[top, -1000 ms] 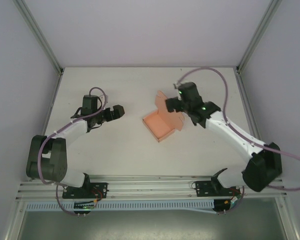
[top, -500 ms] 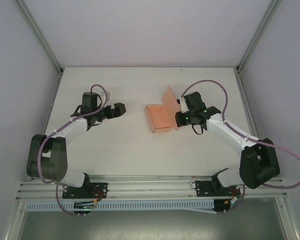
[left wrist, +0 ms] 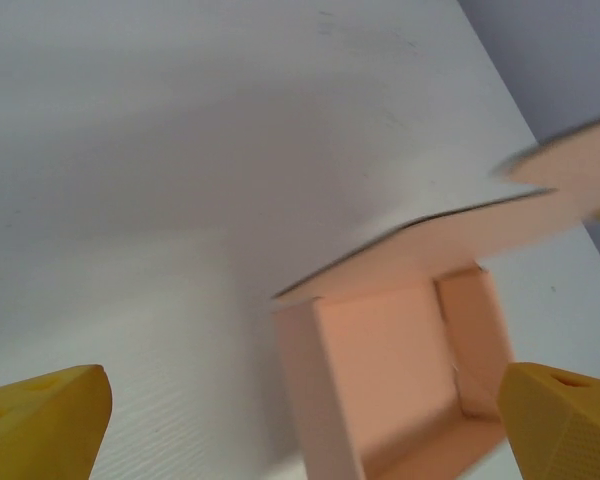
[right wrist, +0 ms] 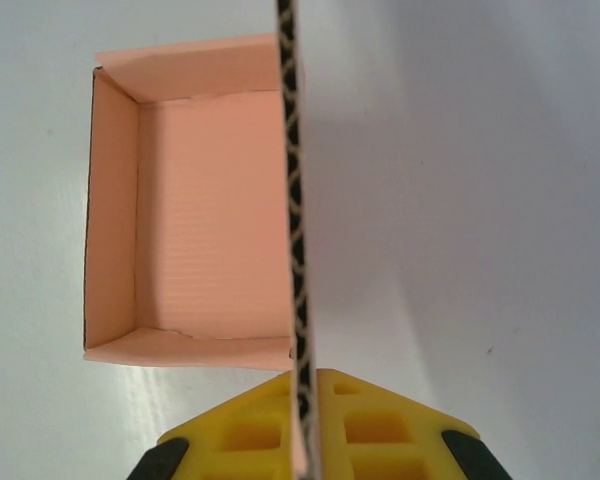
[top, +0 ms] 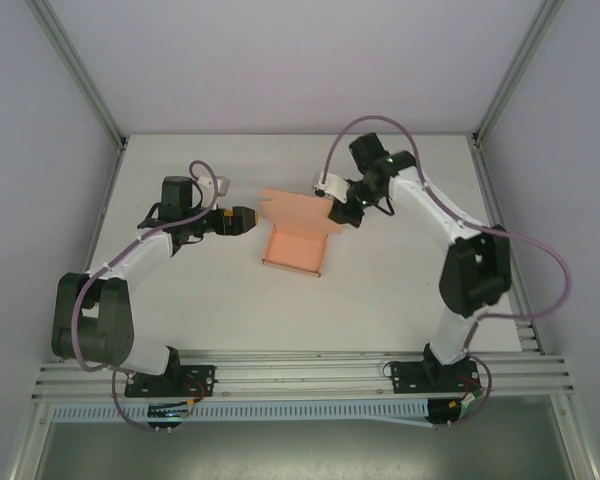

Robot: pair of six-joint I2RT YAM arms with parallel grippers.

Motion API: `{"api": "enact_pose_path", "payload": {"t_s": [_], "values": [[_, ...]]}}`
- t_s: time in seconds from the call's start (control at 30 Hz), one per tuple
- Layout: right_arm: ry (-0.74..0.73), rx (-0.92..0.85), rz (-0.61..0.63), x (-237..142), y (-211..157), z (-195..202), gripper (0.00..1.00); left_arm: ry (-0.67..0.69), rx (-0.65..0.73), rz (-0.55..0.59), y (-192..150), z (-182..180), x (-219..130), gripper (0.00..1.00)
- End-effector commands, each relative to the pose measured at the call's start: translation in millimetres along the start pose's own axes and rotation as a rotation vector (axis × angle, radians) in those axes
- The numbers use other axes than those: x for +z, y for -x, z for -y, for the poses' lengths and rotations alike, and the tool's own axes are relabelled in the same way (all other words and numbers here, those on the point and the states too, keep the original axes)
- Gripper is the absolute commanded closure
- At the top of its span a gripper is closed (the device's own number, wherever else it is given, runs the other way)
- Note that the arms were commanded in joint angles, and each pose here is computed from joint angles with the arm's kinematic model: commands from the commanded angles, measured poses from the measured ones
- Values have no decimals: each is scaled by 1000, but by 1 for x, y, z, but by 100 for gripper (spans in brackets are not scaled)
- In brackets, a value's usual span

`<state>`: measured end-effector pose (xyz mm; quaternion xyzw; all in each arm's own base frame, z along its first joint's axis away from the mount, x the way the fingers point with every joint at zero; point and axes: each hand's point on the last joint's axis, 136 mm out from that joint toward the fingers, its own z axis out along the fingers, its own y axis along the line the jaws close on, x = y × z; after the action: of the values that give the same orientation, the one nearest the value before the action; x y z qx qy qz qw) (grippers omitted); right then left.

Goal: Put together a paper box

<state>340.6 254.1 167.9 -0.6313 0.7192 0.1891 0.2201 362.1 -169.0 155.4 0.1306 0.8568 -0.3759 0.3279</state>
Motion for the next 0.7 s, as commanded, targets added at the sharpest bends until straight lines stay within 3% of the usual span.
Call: {"api": "enact_pose_path", "payload": {"t_s": [0.0,0.2,0.4,0.67], "values": [[188,-167,-134,15,-22,-29,100,-125,176,-11,8,29,-9,2],[211,-222,-166,22,-16,-10,100,-68,304,-113,0,12,-3,4],[185,-232,-166,28,-17,2,100,-180,338,-207,-8,19,6,18],[142,-166,-147,36,-21,12,100,-247,406,-245,-17,37,20,20]]}}
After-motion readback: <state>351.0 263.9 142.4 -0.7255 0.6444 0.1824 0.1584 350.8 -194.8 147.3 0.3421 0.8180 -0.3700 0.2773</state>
